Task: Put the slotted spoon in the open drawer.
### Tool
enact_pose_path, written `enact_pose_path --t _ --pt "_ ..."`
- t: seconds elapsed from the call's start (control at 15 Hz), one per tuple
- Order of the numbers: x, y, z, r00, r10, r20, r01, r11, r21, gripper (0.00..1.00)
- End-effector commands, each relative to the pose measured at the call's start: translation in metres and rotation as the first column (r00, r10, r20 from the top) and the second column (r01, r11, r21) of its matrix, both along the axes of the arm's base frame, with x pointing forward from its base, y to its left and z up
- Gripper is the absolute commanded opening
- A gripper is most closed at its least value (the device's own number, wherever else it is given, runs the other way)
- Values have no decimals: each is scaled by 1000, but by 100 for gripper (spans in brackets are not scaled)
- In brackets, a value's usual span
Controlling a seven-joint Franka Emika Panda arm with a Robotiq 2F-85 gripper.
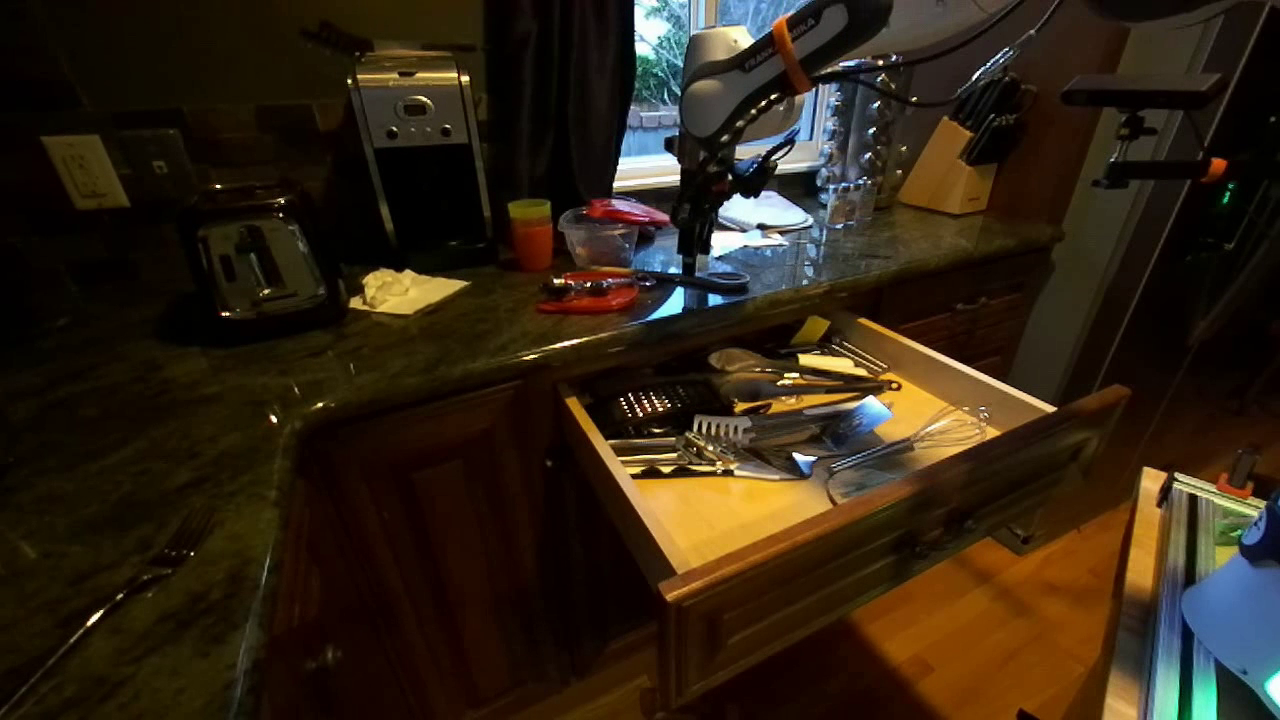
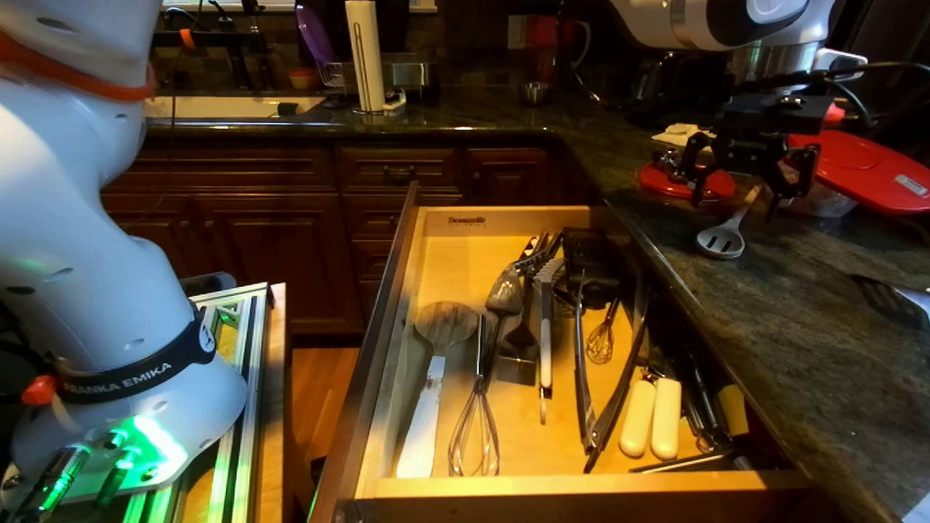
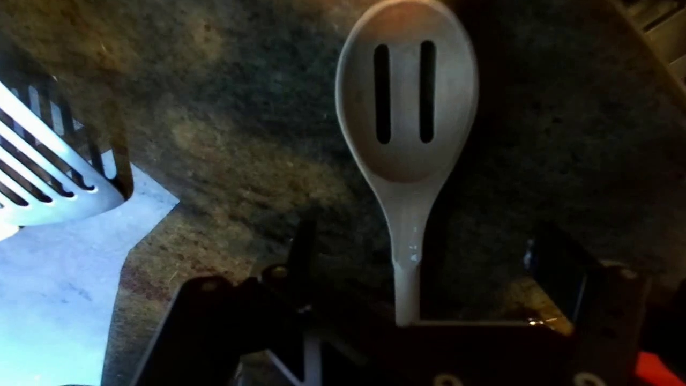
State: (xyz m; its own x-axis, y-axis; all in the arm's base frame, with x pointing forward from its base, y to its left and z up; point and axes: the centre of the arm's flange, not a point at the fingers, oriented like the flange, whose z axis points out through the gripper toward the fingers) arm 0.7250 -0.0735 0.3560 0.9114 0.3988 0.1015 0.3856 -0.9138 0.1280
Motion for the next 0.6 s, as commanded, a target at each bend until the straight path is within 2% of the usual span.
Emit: enact_pose_path --t 0.0,0.13,0.53 --pt "23 -4 -14 999 36 21 -36 999 18 96" --pt "28 -3 -19 999 45 25 -46 999 19 77" --pt "34 0 -22 999 53 11 -53 998 18 30"
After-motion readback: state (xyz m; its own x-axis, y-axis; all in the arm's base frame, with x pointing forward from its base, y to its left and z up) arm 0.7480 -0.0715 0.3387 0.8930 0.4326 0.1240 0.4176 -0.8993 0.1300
